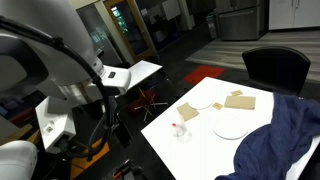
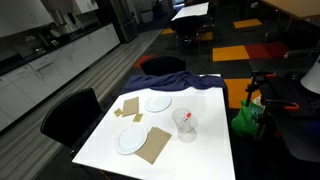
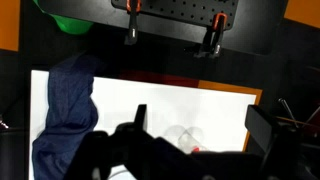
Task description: Put the marker on the table
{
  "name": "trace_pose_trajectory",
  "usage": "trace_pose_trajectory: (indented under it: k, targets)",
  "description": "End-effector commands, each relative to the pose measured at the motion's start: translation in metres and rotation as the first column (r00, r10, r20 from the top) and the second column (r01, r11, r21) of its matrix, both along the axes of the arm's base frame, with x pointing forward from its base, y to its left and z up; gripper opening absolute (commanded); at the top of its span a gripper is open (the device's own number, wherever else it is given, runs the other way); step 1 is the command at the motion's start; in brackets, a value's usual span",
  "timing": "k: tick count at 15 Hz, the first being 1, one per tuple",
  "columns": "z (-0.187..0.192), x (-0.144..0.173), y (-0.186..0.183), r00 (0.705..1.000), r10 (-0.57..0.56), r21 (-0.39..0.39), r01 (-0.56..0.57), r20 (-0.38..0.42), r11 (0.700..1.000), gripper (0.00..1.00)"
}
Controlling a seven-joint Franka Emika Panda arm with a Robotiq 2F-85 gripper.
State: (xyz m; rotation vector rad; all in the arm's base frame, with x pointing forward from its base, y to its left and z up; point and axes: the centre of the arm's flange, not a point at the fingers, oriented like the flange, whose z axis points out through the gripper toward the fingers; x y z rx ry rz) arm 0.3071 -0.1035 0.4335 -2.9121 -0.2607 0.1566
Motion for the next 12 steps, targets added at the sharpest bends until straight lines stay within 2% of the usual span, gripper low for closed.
trace_pose_trajectory:
  k: [1, 7, 12]
  targets:
    - [0.000, 0.000, 0.000, 1.000, 0.000, 0.000, 0.000, 0.000, 1.000, 1.00]
    - [0.001, 0.000, 0.002, 1.000, 0.003, -0.003, -0.003, 0.002, 1.000, 1.00]
    - [0.008, 0.024, 0.041, 0.999, 0.004, -0.066, 0.000, 0.053, 0.998, 1.00]
